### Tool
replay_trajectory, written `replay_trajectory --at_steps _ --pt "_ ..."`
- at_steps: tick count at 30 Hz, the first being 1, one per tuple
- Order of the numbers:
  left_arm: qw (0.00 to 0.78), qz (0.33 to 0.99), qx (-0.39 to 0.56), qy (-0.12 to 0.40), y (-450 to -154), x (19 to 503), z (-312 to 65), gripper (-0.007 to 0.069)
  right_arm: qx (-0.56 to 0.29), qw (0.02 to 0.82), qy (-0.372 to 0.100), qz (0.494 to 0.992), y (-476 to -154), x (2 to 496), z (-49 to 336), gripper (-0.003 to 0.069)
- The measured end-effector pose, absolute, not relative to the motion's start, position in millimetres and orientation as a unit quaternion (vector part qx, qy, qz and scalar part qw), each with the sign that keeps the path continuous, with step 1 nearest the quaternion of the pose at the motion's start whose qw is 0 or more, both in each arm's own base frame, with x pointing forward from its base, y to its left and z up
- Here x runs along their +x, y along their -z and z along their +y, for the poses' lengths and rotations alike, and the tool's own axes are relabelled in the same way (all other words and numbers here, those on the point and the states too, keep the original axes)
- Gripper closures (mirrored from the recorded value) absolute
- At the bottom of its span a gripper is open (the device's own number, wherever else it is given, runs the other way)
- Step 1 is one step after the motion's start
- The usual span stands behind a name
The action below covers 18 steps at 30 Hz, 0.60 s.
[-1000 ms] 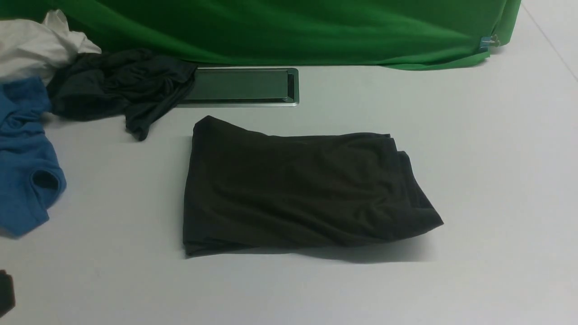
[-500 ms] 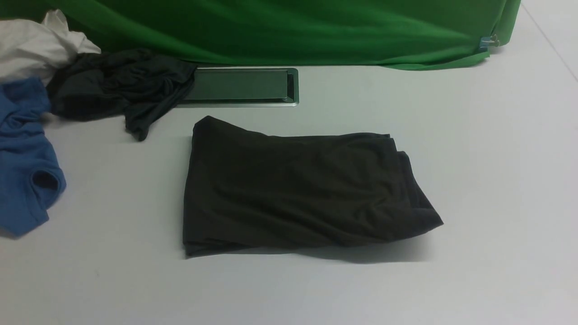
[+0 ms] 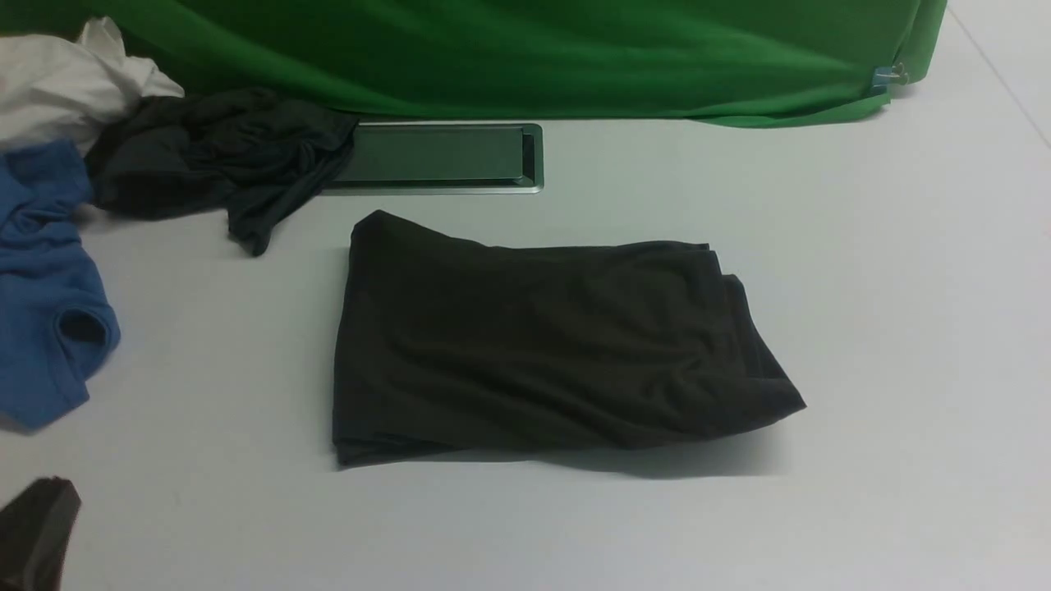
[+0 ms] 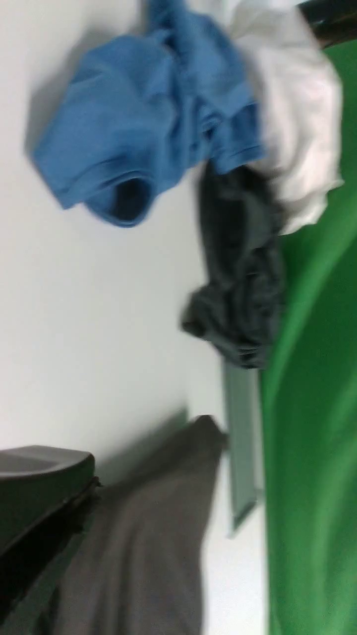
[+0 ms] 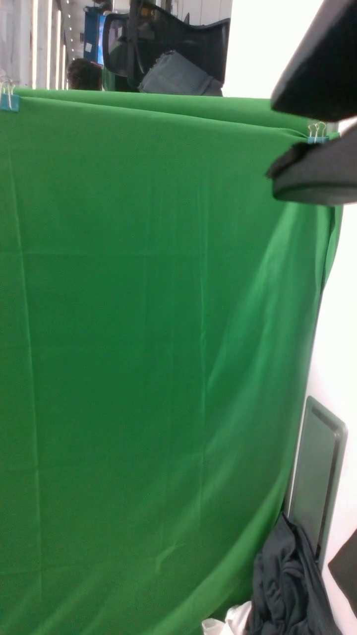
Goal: Fold a long-sleeved shirt on a white desktop.
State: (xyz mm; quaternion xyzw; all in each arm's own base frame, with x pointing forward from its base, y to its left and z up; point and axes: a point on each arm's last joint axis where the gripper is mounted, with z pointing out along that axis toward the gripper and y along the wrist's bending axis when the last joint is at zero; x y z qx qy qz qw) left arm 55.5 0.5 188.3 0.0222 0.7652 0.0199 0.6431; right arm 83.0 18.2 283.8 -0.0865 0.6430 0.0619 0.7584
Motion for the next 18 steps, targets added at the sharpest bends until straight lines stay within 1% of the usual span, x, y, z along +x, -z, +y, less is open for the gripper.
replay_trajectory --at_steps 18 --pt "0.644 0.764 0.023 -0.021 -188.2 55.2 0.6 0.0608 -0.086 0.758 -0.062 0.643 -283.8 83.0 18.2 0.0440"
